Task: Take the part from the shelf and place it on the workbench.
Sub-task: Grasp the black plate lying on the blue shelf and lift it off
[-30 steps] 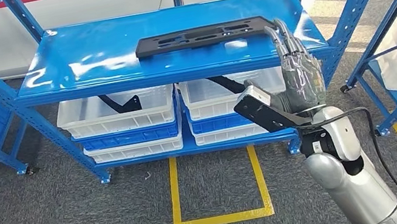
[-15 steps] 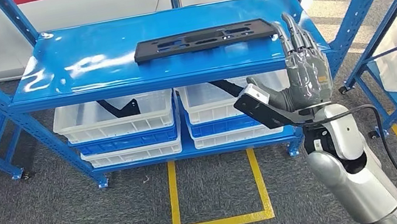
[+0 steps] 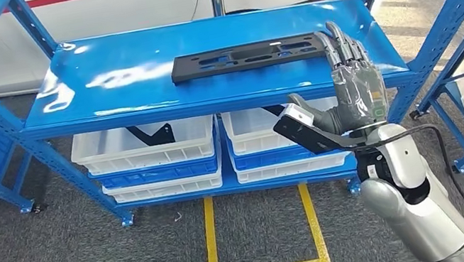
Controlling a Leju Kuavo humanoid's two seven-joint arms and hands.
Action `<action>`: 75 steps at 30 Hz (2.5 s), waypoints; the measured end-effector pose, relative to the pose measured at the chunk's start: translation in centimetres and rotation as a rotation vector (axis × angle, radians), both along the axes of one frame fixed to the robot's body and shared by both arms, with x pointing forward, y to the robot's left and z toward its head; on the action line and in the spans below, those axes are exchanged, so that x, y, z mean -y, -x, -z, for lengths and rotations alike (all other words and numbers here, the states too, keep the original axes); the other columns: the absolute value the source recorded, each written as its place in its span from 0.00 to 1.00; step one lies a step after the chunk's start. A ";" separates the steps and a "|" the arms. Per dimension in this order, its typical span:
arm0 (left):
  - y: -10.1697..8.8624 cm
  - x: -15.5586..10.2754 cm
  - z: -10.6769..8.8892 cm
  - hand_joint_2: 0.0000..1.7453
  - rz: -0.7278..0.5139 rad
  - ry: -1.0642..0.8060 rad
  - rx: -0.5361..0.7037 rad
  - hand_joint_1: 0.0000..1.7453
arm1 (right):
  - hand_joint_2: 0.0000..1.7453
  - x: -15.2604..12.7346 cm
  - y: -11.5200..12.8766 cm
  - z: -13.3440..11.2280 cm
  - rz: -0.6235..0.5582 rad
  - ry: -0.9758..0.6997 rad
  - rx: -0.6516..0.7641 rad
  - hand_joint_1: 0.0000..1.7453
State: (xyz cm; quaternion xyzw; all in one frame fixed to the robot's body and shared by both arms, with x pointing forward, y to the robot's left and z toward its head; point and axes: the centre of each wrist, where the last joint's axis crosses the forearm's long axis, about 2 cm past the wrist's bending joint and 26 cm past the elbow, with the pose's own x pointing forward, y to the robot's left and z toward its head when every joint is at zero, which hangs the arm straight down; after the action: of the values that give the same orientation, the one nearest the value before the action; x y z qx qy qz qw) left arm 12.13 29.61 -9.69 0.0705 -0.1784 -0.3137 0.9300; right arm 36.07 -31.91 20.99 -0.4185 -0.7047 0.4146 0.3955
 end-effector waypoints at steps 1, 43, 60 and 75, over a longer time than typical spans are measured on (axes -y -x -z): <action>0.0 0.0 0.0 0.00 -0.001 0.001 0.000 0.00 | 0.00 0.0 0.0 0.0 0.000 0.001 0.000 0.00; 0.3 0.4 0.1 0.00 -0.001 0.002 -0.008 0.00 | 1.00 -0.5 -0.2 -0.3 -0.023 -0.012 -0.016 0.00; 0.3 0.3 0.1 0.00 0.006 0.013 0.004 0.00 | 1.00 -2.4 1.7 3.1 -0.121 -0.038 -0.166 0.00; 0.9 0.2 0.2 0.00 -0.002 0.013 0.001 0.00 | 1.00 -5.3 4.5 2.6 -0.219 -0.150 -0.261 0.00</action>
State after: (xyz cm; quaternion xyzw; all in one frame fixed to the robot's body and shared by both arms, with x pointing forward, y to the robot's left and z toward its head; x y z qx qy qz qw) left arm 11.24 29.37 -9.92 0.0647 -0.1810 -0.3116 0.9306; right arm 31.59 -26.58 18.43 -0.2514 -0.7176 0.4521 0.4664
